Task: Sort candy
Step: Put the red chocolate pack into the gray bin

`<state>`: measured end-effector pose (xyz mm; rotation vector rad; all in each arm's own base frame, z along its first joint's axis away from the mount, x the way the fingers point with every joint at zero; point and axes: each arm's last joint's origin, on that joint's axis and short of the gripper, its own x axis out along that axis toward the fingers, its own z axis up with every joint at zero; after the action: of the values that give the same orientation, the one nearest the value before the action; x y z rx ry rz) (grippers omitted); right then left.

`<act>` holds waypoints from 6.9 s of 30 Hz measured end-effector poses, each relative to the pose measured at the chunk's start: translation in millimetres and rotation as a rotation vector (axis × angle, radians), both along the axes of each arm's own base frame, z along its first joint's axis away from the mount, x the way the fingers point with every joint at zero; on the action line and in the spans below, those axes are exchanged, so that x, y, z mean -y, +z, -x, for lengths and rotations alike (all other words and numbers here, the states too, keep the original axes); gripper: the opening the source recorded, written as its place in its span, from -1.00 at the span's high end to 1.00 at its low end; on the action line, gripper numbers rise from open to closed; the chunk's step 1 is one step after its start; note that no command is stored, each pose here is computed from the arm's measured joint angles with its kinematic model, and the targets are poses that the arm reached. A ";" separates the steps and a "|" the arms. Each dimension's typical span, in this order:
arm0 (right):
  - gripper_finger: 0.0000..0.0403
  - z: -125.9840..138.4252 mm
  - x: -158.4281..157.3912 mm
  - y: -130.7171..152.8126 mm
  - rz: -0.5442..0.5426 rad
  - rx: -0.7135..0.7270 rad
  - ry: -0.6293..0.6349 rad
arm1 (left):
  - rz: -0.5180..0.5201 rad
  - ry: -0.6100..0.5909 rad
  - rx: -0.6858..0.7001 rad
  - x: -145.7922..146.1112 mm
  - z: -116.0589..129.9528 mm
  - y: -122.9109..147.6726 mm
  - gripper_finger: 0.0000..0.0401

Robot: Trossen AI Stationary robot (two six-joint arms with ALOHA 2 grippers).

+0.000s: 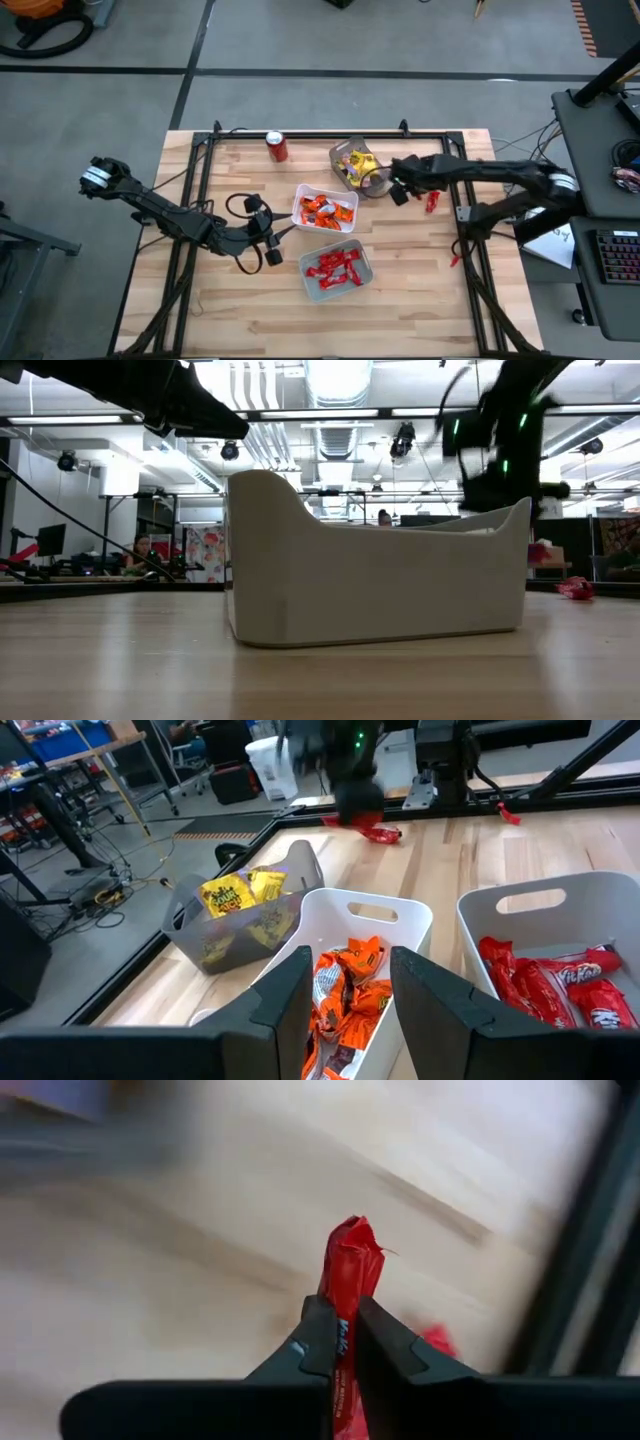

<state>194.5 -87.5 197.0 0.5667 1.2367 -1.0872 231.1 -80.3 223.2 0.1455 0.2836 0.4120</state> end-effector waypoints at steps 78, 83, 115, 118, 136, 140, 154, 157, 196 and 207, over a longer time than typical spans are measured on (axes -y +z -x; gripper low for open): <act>0.20 20.7 -5.1 -48.7 -0.106 -0.150 -0.350 | -0.001 -0.001 0.002 -0.3 1.0 -2.4 0.40; 0.20 24.5 -6.3 -66.2 -0.114 -0.218 -0.378 | 0.002 0.000 0.003 -0.3 1.0 -2.4 0.40; 0.43 6.8 -34.0 -10.1 -0.070 -0.223 -0.307 | 0.015 0.003 0.007 -0.7 1.8 -4.4 0.40; 0.30 11.8 -33.1 -14.9 -0.065 -0.240 -0.347 | 0.006 0.001 0.003 -0.8 1.7 -4.4 0.40; 0.16 35.4 -19.9 -64.6 -0.098 -0.196 -0.416 | -0.071 -0.020 -0.029 -0.6 1.3 -3.4 0.40; 0.26 37.3 -19.7 -68.1 -0.093 -0.200 -0.378 | -0.045 -0.013 -0.017 -0.7 1.3 -3.4 0.40; 0.95 29.8 -23.0 -60.4 -0.120 -0.196 -0.169 | 0.038 0.010 0.020 -0.6 1.5 -4.0 0.40; 0.96 21.2 -31.1 -49.8 -0.111 -0.135 -0.096 | 0.050 0.013 0.026 -0.7 1.5 -3.9 0.40; 0.12 10.4 -48.4 -40.9 0.021 -0.057 -0.133 | 0.219 0.057 0.109 -0.4 1.6 -3.7 0.40; 0.09 2.5 -41.4 -66.5 -0.010 -0.109 -0.105 | 0.215 0.058 0.100 -0.7 2.3 -5.7 0.40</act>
<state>192.0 -46.1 130.5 0.5920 1.3196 -1.2141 228.8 -79.6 217.5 -0.0934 0.2321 0.4419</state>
